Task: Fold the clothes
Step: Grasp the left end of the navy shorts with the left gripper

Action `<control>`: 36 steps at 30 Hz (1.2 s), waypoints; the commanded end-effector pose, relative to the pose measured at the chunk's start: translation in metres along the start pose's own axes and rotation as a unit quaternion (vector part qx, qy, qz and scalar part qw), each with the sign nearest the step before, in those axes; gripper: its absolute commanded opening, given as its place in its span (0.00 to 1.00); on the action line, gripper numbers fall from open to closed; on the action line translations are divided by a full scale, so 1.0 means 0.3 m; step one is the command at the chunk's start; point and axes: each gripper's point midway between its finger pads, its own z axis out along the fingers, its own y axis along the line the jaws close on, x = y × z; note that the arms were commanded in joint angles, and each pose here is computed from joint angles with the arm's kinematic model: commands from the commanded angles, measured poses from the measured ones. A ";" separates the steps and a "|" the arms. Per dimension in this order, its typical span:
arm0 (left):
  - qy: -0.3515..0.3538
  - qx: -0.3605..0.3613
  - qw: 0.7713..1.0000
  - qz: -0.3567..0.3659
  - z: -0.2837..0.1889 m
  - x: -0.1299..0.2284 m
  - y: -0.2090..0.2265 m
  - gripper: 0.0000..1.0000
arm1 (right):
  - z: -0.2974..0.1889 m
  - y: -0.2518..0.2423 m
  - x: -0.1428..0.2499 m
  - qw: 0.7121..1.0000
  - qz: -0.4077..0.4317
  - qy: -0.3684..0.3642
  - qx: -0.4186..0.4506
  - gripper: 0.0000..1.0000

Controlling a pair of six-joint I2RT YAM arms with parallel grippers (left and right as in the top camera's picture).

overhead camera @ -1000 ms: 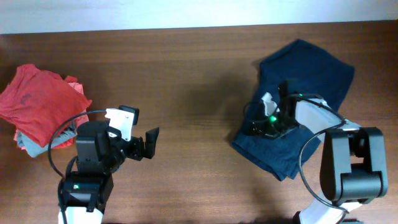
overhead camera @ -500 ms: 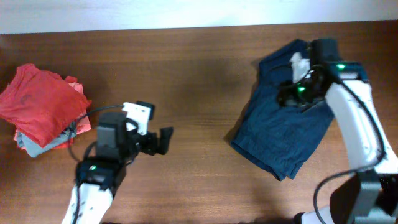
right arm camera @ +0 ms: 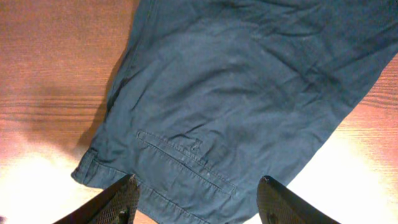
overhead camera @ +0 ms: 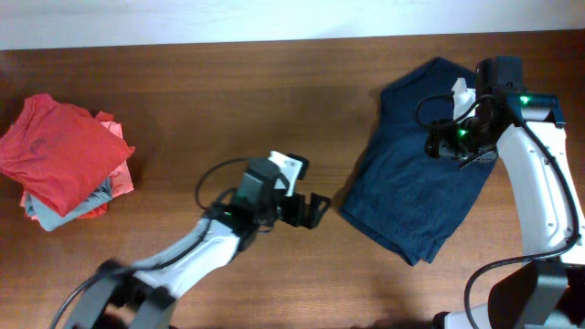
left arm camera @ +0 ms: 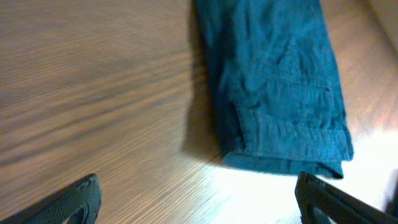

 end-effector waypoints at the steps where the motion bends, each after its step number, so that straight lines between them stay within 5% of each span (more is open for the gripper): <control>1: 0.019 0.033 0.998 -0.044 0.085 0.050 -0.054 0.99 | -0.036 -0.009 -0.009 1.000 0.003 -0.015 0.010 0.66; 18: 0.020 0.101 0.995 -0.016 0.284 0.153 -0.216 0.94 | -0.036 -0.008 0.012 1.000 0.004 -0.003 0.009 0.66; 20: 0.025 0.104 0.994 -0.015 0.304 0.154 -0.220 0.83 | -0.036 -0.008 0.013 1.000 0.005 -0.002 0.009 0.66; 25: 0.020 0.115 0.993 -0.012 0.317 0.125 -0.240 0.17 | -0.036 -0.008 0.017 1.000 0.005 0.000 0.009 0.66; 27: 0.016 0.115 0.993 -0.012 0.317 0.111 -0.237 0.01 | -0.036 -0.008 0.019 1.000 0.005 0.002 0.009 0.66; 36: 0.014 0.000 0.995 -0.103 0.125 -0.024 0.117 0.00 | -0.036 -0.009 0.022 1.000 0.005 0.004 0.010 0.66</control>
